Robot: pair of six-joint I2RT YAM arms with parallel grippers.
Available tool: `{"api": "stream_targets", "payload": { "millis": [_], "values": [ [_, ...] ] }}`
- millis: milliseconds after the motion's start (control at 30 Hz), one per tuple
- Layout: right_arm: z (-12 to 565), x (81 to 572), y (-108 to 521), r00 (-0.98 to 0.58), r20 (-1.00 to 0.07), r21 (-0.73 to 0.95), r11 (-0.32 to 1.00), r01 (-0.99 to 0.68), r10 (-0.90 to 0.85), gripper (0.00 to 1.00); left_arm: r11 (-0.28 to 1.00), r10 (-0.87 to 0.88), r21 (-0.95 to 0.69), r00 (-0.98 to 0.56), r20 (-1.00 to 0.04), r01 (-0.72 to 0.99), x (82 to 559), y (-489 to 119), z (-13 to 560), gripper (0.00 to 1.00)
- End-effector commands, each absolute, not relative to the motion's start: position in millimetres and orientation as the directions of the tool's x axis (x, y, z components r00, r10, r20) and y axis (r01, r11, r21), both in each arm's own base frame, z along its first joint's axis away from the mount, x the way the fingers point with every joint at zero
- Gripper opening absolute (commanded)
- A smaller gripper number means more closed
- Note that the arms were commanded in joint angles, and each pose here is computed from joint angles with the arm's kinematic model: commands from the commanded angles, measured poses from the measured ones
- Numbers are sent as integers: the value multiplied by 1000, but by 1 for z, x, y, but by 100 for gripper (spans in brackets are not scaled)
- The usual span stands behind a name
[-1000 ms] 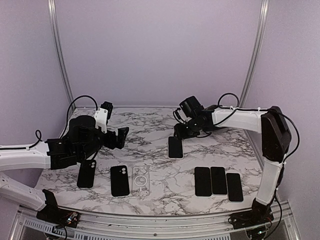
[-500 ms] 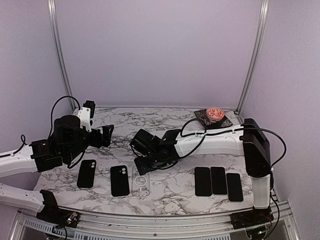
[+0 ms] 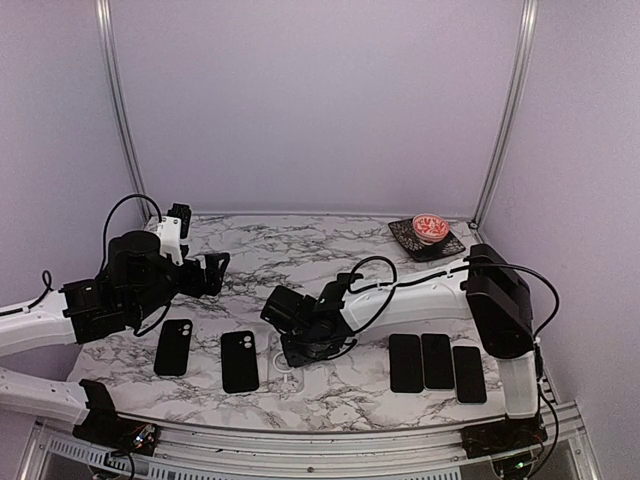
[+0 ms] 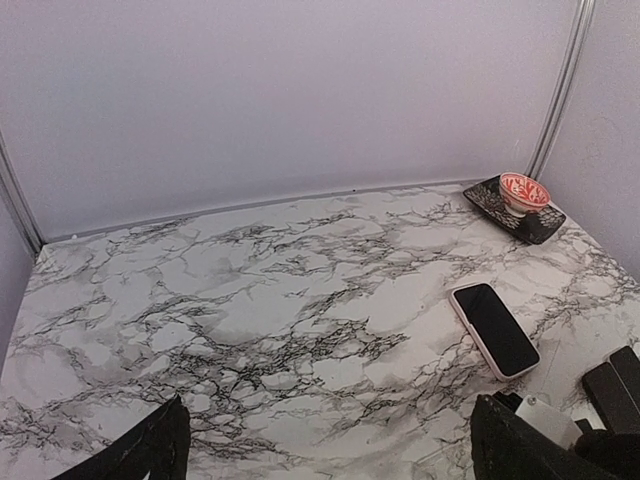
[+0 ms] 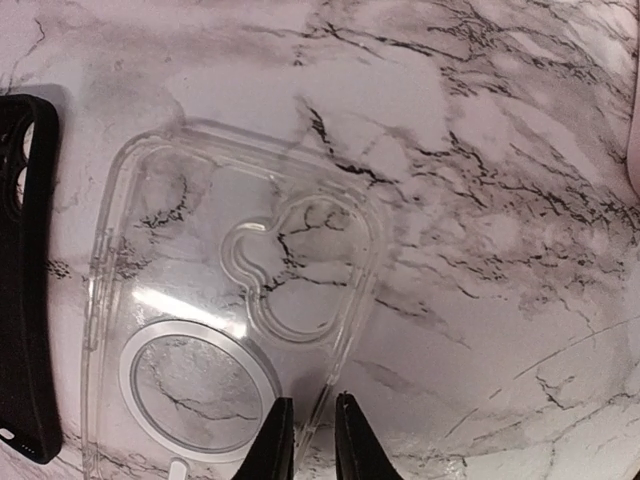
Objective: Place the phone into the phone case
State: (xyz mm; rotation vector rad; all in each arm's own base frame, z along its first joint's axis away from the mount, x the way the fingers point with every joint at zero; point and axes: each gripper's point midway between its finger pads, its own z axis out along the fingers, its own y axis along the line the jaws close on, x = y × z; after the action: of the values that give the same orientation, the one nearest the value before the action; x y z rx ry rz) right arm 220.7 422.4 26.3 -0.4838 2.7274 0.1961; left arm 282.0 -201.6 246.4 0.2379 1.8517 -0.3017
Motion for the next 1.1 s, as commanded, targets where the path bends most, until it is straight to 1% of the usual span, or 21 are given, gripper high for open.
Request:
{"api": "stream_targets", "payload": {
  "millis": [0, 33, 133, 267, 433, 633, 667, 700, 733, 833, 867, 933, 1067],
  "values": [
    [24, 216, 414, -890, -364, 96, 940, -328, -274, 14, 945, 3, -96, -302, -953, 312, 282, -198, 244, 99],
    [23, 216, 411, -892, -360, 96, 941, -325, -272, 11, 945, 2, -96, -302, -953, 311, 282, -198, 244, 99],
    [27, 220, 394, -894, -363, 63, 950, -304, -262, 0, 946, 0, -98, -304, -953, 308, 283, -196, 244, 99],
    [44, 225, 359, -895, -393, 12, 972, -236, -212, 0, 942, -2, -106, -308, -951, 319, 283, -198, 243, 99],
    [45, 213, 315, -917, -379, 35, 989, -143, -120, 0, 939, -5, -112, -311, -950, 326, 284, -198, 243, 99],
    [34, 205, 304, -932, -351, 37, 994, -107, -87, 1, 937, -10, -119, -313, -950, 329, 285, -198, 242, 99],
    [33, 204, 302, -935, -344, 25, 994, -104, -89, 4, 937, -9, -118, -315, -949, 328, 285, -198, 241, 99],
    [34, 204, 299, -935, -342, 12, 995, -99, -89, 9, 937, -7, -117, -317, -949, 328, 285, -198, 241, 99],
    [35, 203, 295, -935, -342, -3, 996, -94, -89, 19, 937, -8, -118, -317, -948, 328, 285, -198, 240, 99],
    [49, 205, 279, -930, -359, -39, 997, -67, -76, 36, 936, -10, -120, -316, -949, 331, 285, -198, 241, 99],
    [56, 207, 272, -927, -370, -43, 998, -53, -66, 44, 936, -10, -120, -316, -949, 331, 285, -198, 241, 99],
    [68, 210, 258, -921, -388, -31, 999, -23, -33, 55, 935, -9, -120, -316, -949, 334, 284, -199, 241, 99],
    [63, 210, 227, -929, -369, 28, 999, 32, 40, 71, 933, -12, -125, -318, -948, 338, 284, -199, 240, 99]
  ]
}}
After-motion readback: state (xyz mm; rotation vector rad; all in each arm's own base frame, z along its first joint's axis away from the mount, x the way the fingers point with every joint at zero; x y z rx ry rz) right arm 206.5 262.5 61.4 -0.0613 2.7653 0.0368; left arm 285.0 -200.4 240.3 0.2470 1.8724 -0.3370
